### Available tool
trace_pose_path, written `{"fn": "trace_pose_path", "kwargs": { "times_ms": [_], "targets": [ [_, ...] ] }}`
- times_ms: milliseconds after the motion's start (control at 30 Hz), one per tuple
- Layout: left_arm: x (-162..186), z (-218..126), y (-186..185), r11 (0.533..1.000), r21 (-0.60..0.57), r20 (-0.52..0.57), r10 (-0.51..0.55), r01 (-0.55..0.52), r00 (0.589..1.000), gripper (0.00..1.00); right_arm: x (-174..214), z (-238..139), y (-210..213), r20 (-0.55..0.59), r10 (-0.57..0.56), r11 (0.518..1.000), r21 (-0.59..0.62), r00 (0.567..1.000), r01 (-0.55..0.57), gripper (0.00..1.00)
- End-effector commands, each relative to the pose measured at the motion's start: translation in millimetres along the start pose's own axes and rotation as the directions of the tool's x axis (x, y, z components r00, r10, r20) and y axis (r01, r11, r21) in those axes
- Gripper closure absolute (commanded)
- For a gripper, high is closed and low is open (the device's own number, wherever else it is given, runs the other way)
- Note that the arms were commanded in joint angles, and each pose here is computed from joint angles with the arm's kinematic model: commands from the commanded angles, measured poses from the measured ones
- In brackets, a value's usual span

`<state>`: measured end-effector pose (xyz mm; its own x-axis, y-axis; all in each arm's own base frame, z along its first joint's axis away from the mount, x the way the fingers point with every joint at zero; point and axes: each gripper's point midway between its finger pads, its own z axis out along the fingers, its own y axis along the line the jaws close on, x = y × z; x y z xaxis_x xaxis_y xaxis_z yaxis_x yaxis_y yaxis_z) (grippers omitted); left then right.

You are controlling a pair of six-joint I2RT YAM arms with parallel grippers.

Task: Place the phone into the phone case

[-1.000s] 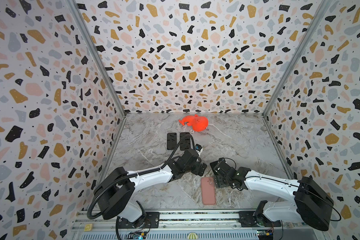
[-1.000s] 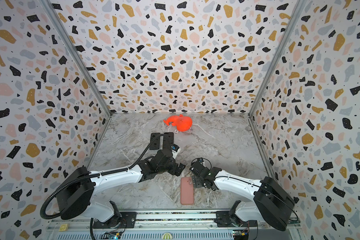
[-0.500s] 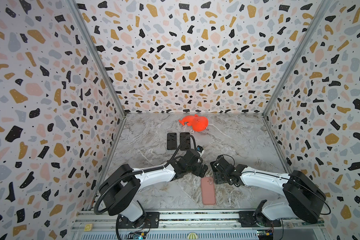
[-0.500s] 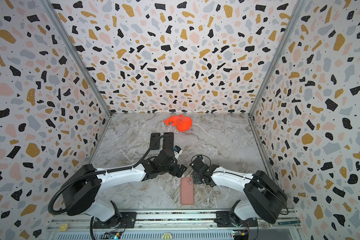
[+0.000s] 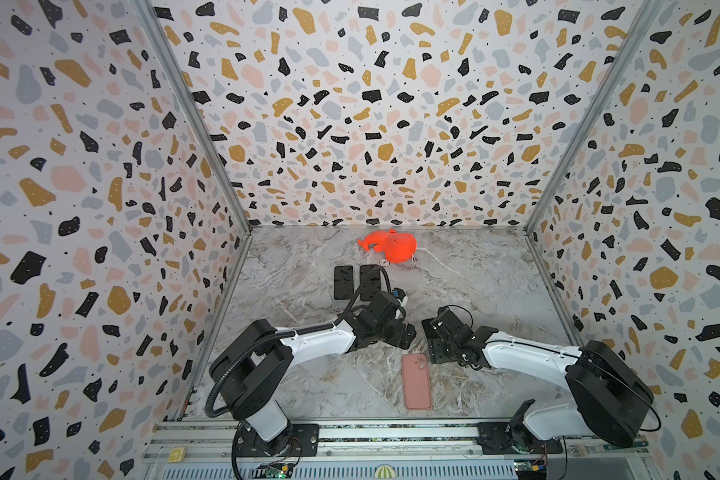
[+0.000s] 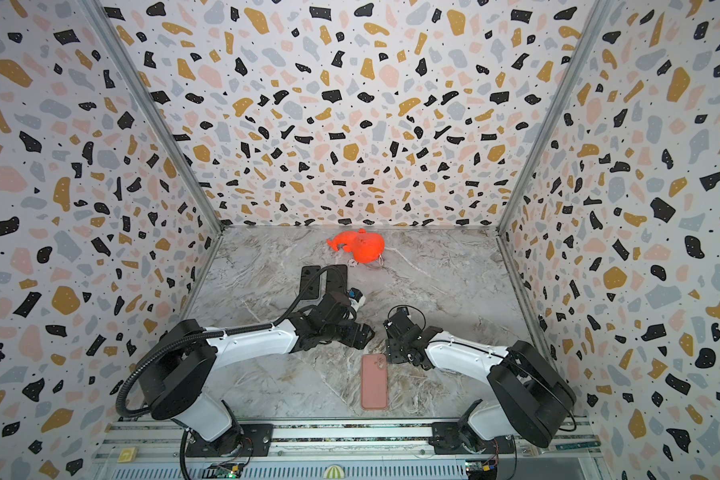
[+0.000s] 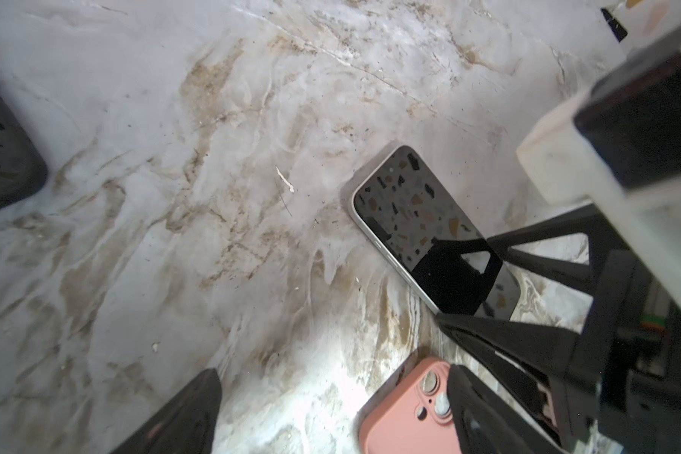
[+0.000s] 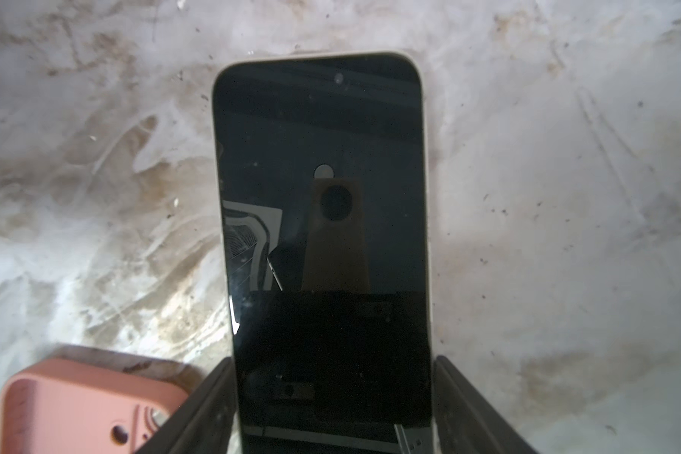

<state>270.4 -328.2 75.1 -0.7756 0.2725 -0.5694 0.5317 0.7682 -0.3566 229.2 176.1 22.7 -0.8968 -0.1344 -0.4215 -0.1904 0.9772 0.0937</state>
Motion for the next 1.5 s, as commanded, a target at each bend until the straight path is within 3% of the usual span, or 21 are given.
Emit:
{"fn": "trace_pose_path", "kwargs": {
  "times_ms": [0, 267, 500, 733, 1033, 1467],
  "targets": [
    [-8.8, 8.0, -16.0, 0.987, 0.124, -0.023, -0.103, 0.105, 0.994, 0.14, 9.8, -2.2, 0.3, -0.014, 0.006, 0.998, -0.055, 1.0, -0.007, 0.46],
    [-18.6, 32.0, -43.5, 0.935, 0.284, -0.074, -0.202, 0.215, 0.977, 0.2, 10.3, -7.9, 2.0, 0.036, 0.041, 0.989, -0.144, 0.999, -0.036, 0.52],
    [-16.2, 61.3, -36.9, 0.909, 0.31, -0.118, -0.253, 0.277, 0.96, 0.31, 12.8, -6.6, 3.1, 0.038, 0.043, 0.986, -0.162, 0.998, -0.036, 0.54],
    [-31.5, 81.9, -28.4, 0.87, 0.372, -0.095, -0.312, 0.324, 0.945, 0.43, 14.0, -5.7, 4.8, 0.034, 0.038, 0.984, -0.173, 0.999, -0.031, 0.55],
    [-28.9, 88.7, -28.5, 0.848, 0.402, -0.111, -0.328, 0.344, 0.938, 0.62, 14.6, -5.6, 2.6, 0.038, 0.035, 0.986, -0.164, 0.999, -0.029, 0.56],
    [-33.5, 77.4, -36.8, 0.831, 0.449, -0.101, -0.319, 0.33, 0.942, 0.81, 11.8, -4.9, -2.6, 0.045, 0.03, 0.991, -0.13, 0.999, -0.024, 0.56]
  ]
}}
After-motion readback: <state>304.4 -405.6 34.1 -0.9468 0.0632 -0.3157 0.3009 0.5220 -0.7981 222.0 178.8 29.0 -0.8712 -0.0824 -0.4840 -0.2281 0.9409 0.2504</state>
